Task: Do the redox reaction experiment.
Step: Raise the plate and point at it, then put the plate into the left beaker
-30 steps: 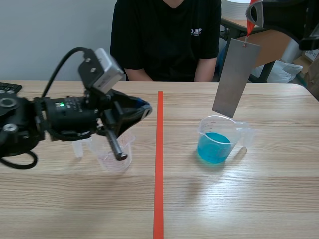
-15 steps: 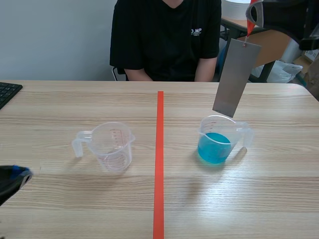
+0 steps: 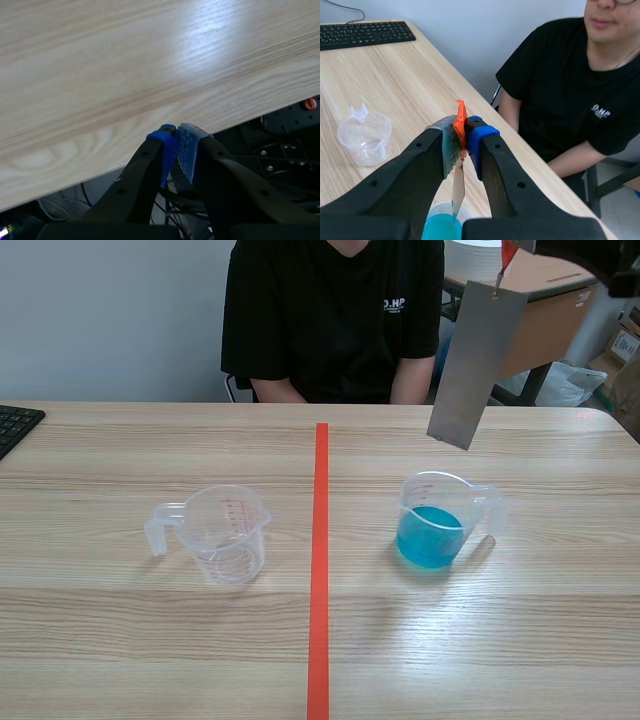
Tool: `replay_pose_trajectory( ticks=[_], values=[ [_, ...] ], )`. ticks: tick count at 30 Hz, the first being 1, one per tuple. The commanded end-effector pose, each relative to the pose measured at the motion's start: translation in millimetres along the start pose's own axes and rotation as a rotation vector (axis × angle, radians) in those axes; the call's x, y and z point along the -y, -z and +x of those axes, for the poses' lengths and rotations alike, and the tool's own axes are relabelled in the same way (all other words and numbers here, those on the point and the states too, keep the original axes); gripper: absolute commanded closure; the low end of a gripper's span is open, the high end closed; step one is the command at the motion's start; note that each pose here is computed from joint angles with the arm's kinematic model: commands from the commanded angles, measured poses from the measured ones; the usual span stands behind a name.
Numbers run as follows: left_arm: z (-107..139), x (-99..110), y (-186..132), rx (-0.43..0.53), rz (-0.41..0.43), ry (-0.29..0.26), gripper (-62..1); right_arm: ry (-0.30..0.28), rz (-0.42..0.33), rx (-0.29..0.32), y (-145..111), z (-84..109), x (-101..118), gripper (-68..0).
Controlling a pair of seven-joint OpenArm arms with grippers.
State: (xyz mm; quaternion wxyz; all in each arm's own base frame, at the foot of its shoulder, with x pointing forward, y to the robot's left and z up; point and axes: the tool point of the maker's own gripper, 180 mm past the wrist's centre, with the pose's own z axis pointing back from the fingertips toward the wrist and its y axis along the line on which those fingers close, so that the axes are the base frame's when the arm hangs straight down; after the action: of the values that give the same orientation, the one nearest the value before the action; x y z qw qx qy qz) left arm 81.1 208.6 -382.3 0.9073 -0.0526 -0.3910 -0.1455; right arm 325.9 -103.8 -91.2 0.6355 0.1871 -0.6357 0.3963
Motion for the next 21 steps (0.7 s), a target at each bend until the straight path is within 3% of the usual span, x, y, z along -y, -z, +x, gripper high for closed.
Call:
replay_pose_trajectory(
  ticks=[1, 9, 21],
  values=[
    [0.5, 7.7, 0.0, 0.013, 0.002, -0.033, -4.9, -0.041, 0.020, 0.040, 1.5, 17.5, -1.4, -1.3],
    [-19.3, 25.0, -2.7, -0.043, 0.044, -0.150, -4.9, -0.074, 0.086, 0.079, 18.2, 33.6, -14.6, -1.3],
    [-21.7, 26.5, -2.6, -0.054, 0.046, -0.159, -4.9, -0.086, 0.230, 0.157, 51.9, 57.3, -54.5, -1.3]
  ],
)
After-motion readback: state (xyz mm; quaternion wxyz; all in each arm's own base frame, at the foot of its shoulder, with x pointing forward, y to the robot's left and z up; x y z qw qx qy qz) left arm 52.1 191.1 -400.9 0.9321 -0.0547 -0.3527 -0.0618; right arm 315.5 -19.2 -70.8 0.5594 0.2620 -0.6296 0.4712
